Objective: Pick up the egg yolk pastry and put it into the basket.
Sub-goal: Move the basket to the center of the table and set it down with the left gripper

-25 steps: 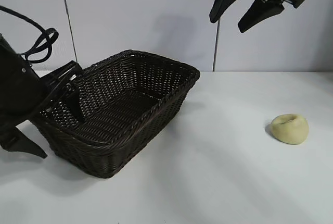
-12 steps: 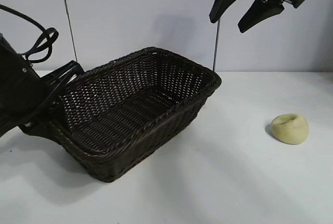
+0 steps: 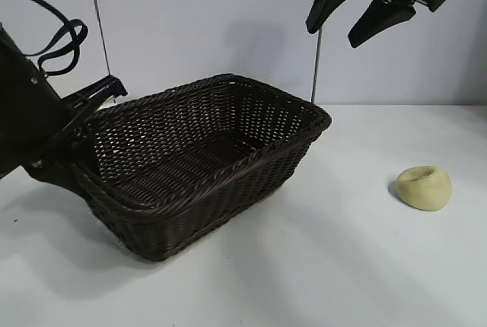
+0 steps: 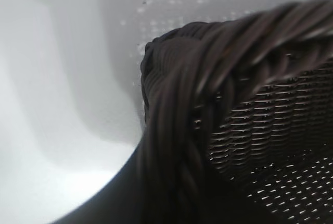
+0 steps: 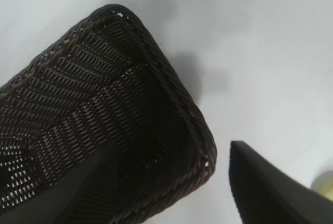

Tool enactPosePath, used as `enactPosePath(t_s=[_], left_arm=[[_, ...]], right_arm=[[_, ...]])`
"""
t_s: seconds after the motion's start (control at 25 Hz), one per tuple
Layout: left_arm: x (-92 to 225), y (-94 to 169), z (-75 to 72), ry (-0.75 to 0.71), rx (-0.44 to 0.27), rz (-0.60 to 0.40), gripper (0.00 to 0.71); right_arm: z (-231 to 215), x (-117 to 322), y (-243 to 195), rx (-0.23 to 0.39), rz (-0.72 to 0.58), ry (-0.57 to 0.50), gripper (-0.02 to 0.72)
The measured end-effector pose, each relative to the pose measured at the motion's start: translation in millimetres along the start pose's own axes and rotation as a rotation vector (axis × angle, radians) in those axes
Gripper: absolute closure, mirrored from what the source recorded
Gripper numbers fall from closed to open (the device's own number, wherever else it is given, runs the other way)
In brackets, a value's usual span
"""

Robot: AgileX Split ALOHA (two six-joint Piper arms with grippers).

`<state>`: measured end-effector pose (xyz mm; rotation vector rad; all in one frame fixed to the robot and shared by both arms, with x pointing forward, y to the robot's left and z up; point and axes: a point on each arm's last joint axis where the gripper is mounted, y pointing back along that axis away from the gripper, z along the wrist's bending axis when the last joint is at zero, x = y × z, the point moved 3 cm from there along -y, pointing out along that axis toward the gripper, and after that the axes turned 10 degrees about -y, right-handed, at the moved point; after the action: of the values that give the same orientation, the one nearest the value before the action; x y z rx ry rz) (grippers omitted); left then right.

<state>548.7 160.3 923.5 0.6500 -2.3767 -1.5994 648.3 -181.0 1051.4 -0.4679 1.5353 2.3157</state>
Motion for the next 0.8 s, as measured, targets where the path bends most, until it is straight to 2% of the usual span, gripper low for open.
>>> enactPosePath(t_s=[0.12, 0.44, 0.68, 0.8], left_arm=[[-10, 10, -6.3, -0.033, 0.013, -0.001, 0.609], [-41, 33, 4.2, -0.138, 0.022, 0.015, 0.609], [-45, 41, -2.9, -0.298, 0.043, 0.035, 0.609], [-48, 35, -7.5, -0.369, 0.035, 0.096, 0.609]], right_arm=[[0, 0, 0, 0.0, 0.0, 0.0, 0.249], [0, 0, 0, 0.0, 0.0, 0.0, 0.249], [0, 0, 0, 0.0, 0.0, 0.0, 0.249], [0, 0, 0, 0.0, 0.0, 0.0, 0.249]])
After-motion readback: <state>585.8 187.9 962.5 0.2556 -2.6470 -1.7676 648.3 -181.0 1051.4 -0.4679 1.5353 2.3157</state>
